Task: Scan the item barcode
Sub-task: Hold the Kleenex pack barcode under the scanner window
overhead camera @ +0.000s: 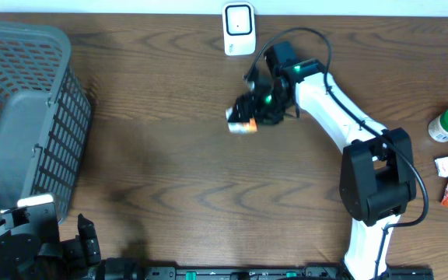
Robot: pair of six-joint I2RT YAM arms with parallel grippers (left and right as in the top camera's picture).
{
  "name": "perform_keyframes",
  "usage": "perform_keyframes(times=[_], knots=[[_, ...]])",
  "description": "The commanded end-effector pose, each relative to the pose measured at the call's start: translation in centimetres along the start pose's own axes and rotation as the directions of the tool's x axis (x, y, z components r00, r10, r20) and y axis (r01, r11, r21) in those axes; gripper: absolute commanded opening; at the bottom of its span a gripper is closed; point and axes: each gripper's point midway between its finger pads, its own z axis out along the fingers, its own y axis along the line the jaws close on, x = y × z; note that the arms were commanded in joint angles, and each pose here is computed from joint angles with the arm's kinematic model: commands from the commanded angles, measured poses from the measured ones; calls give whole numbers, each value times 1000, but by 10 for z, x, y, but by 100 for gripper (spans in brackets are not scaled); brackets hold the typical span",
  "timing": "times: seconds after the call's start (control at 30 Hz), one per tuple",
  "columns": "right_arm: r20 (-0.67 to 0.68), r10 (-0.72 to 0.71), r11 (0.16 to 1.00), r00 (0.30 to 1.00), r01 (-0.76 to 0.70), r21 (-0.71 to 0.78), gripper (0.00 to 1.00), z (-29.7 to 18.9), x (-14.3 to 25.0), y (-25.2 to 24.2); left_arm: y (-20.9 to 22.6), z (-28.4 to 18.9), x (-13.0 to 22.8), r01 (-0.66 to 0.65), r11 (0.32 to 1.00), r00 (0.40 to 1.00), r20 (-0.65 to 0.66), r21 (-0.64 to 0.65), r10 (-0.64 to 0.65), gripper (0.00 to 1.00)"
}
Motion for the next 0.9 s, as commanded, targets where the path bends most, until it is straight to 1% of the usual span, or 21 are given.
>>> perform_keyframes(times=[0.0,0.1,0.17,0.23,0.27,0.4,0.53,0.6,0.67,0.7,0.77,0.87], knots=[[146,1,998,989,7,-55,62,-8,-42,7,2,-1,-1,17,1000,1000,5,-12,-17,97],[294,-84,991,952,111,-77,63,-17,-78,22,2,-1,-1,17,1000,1000,5,-12,-17,97],[413,-146,984,899,177,-37,64,-27,-106,26,2,-1,-1,17,1000,1000,5,-12,-17,97],[509,-166,985,844,169,40,63,-39,-129,20,2,-1,-1,17,1000,1000,5,-12,-17,97],[584,-187,982,790,158,101,63,-49,-147,17,2,-1,-1,17,1000,1000,5,-12,-17,97],[710,-233,972,665,132,196,60,-74,-178,15,2,-1,-1,17,1000,1000,5,-12,-17,97],[790,-261,965,555,153,211,57,-82,-204,17,2,-1,-1,17,1000,1000,5,-12,-17,97],[829,-271,963,490,135,235,57,-77,-221,7,2,-1,-1,17,1000,1000,5,-12,-17,97],[841,-291,956,456,117,268,57,-71,-234,-3,2,-1,-1,17,1000,1000,5,-12,-17,97],[842,-296,955,451,114,275,57,-70,-238,-5,2,-1,-1,17,1000,1000,5,-12,-17,97],[836,-347,938,425,136,320,56,-60,-259,-8,2,-1,-1,17,1000,1000,5,-12,-17,97],[846,-358,934,396,137,331,58,-45,-283,-13,2,-1,-1,17,1000,1000,5,-12,-17,97]])
